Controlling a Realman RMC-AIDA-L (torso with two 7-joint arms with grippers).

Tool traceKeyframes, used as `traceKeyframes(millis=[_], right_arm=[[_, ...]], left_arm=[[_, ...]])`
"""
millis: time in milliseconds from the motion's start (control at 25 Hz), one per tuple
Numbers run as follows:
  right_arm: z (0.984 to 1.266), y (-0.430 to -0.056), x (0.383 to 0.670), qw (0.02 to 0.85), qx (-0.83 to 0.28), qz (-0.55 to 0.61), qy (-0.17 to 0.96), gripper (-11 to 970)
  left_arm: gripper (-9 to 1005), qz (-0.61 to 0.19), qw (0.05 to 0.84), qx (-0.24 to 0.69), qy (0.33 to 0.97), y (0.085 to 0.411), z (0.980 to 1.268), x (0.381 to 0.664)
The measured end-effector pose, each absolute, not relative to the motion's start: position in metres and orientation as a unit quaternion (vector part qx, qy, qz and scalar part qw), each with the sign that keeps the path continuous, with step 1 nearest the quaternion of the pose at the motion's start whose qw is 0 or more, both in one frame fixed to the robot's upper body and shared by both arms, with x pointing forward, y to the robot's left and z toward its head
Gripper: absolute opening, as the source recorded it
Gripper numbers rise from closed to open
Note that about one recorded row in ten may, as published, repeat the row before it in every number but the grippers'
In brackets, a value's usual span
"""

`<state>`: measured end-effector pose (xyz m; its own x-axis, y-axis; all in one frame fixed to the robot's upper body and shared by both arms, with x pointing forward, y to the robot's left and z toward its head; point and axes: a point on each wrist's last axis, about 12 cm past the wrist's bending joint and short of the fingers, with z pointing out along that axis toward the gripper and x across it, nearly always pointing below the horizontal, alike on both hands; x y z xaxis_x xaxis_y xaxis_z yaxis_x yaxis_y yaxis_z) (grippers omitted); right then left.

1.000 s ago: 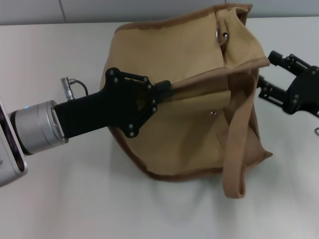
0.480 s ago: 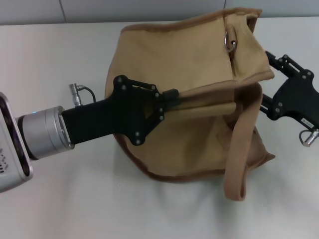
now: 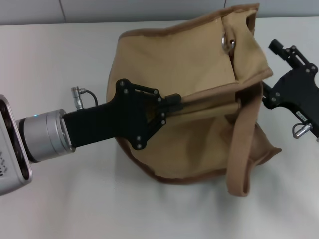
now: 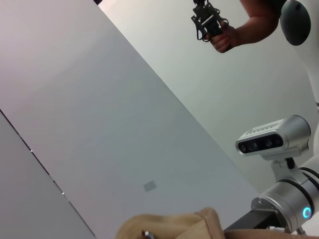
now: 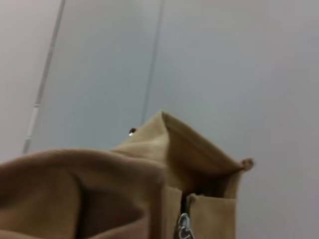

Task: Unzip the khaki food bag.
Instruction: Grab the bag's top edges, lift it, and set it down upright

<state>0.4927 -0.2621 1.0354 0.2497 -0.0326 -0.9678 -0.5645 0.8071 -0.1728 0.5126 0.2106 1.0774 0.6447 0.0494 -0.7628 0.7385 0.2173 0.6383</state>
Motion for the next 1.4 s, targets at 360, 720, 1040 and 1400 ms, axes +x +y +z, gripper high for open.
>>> traceKeyframes(millis=[360, 720, 1040, 1400], right_arm=[[1.030, -0.258, 0.490, 0.753, -0.237, 0.149, 0.595, 766], [1.021, -0.265, 0.476, 0.747, -0.257, 0.115, 0.602, 766], [1.018, -0.251, 0.472, 0.751, -0.277, 0.102, 0.591, 765], [1.013, -0.241, 0.459, 0.749, -0.297, 0.100, 0.584, 765]], left_arm=[[52, -0.249, 0.701, 0.573, 0.344, 0.211, 1.076, 0.510], [52, -0.252, 0.701, 0.568, 0.350, 0.213, 1.074, 0.507], [53, -0.257, 0.704, 0.567, 0.343, 0.213, 1.075, 0.506], [53, -0.259, 0.710, 0.561, 0.338, 0.211, 1.080, 0.509]])
